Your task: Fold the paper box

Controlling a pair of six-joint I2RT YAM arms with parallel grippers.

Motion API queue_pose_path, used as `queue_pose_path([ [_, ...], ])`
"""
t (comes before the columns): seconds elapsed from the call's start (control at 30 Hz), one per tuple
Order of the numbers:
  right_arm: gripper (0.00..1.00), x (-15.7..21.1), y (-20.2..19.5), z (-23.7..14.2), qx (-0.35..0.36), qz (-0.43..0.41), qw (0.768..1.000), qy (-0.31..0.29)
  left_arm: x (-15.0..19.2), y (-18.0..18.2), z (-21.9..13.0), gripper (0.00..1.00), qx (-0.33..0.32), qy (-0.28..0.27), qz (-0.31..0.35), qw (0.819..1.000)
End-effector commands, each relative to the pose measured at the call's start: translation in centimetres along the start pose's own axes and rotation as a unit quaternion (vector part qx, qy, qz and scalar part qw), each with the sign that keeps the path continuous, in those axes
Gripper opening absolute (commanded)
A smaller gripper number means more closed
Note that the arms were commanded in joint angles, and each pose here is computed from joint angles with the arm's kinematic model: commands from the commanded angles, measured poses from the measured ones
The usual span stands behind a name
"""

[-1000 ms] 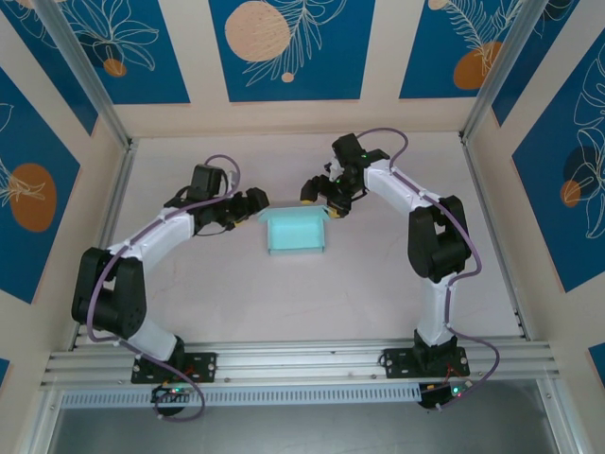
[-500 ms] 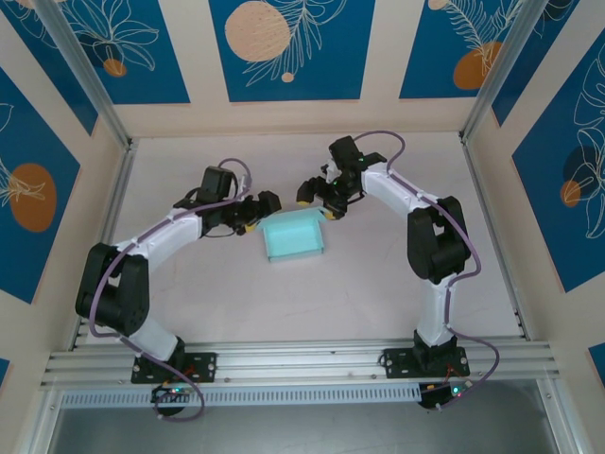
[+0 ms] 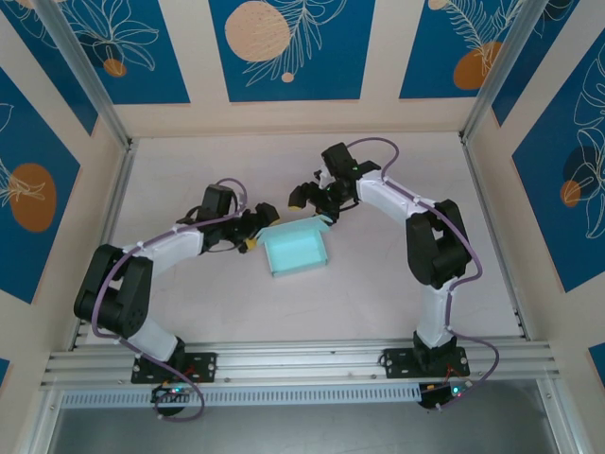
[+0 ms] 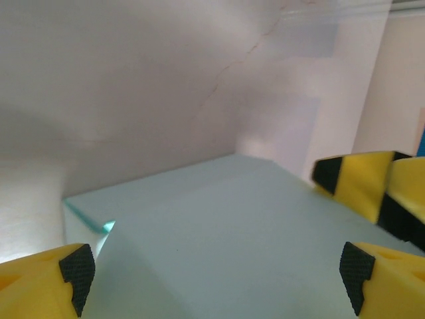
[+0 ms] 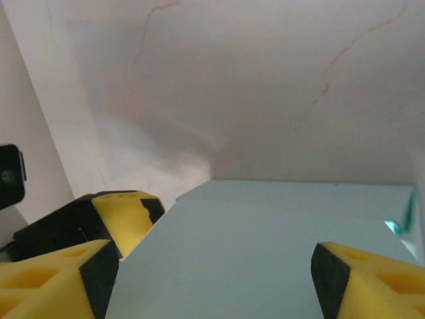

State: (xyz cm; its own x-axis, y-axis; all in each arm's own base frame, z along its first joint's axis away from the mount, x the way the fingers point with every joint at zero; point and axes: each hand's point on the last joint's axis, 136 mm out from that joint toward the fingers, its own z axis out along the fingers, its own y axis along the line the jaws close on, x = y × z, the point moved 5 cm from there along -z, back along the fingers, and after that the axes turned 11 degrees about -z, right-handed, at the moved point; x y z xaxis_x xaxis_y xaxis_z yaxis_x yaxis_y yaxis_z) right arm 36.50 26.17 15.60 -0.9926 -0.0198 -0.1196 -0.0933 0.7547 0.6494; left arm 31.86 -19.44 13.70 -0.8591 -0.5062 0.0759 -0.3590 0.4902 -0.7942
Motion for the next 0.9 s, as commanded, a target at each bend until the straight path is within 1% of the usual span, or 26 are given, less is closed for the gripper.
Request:
queue_pose_path([
  [0.0,0.79,-0.1,0.9,-1.3,0.001,-0.009,1.000,-0.011,0.1,-1.8,-1.0,0.98,0.025,-0.020,0.016,0.999],
  [0.1,0.82,-0.9,0.5,-3.1,0.038,-0.034,0.998,-0.037,-0.3,-1.3,-2.1,1.00,0.003,-0.051,0.036,0.998],
  [0.2,0.82,-1.6,0.3,-6.0,0.049,-0.052,0.995,-0.075,-0.9,-0.9,-3.8,1.00,-0.012,-0.096,0.074,0.993],
  [0.27,0.82,-1.8,0.5,-8.0,0.057,-0.070,0.991,-0.102,-1.3,-0.9,-5.2,1.00,-0.031,-0.127,0.113,0.985],
  [0.33,0.82,-1.5,0.9,-9.9,0.076,-0.100,0.983,-0.131,-1.3,-1.1,-6.7,1.00,-0.051,-0.155,0.168,0.972],
  [0.37,0.82,-1.3,1.0,-10.7,0.086,-0.112,0.979,-0.145,-1.3,-1.3,-7.4,1.00,-0.052,-0.167,0.196,0.965],
  [0.43,0.81,-0.4,0.9,-11.9,0.108,-0.141,0.969,-0.171,-0.8,-1.7,-8.7,1.00,-0.043,-0.189,0.268,0.944],
  [0.53,0.74,1.7,0.2,-12.9,0.119,-0.177,0.954,-0.211,0.7,-1.8,-10.6,0.95,0.003,-0.227,0.368,0.901],
  [0.57,0.72,2.4,-0.2,-13.0,0.123,-0.184,0.949,-0.223,1.3,-1.7,-11.2,0.93,0.020,-0.240,0.391,0.889],
  [0.63,0.69,4.2,-1.1,-12.9,0.129,-0.202,0.939,-0.245,2.8,-1.1,-12.4,0.83,0.058,-0.265,0.431,0.861],
  [0.67,0.69,4.9,-1.3,-13.1,0.134,-0.210,0.933,-0.258,3.3,-0.5,-12.8,0.80,0.064,-0.274,0.435,0.855],
  [0.7,0.69,5.8,-1.6,-12.9,0.138,-0.221,0.927,-0.269,3.6,0.4,-12.9,0.75,0.063,-0.278,0.436,0.854],
  [0.73,0.67,6.6,-1.7,-12.9,0.142,-0.234,0.920,-0.281,3.9,1.2,-12.9,0.72,0.062,-0.278,0.433,0.855],
  [0.8,0.63,7.8,-1.9,-12.1,0.138,-0.261,0.910,-0.292,4.4,2.5,-12.3,0.70,0.064,-0.265,0.424,0.864],
  [0.87,0.58,8.5,-1.8,-11.5,0.133,-0.286,0.902,-0.296,4.7,2.8,-11.6,0.70,0.079,-0.248,0.427,0.866],
])
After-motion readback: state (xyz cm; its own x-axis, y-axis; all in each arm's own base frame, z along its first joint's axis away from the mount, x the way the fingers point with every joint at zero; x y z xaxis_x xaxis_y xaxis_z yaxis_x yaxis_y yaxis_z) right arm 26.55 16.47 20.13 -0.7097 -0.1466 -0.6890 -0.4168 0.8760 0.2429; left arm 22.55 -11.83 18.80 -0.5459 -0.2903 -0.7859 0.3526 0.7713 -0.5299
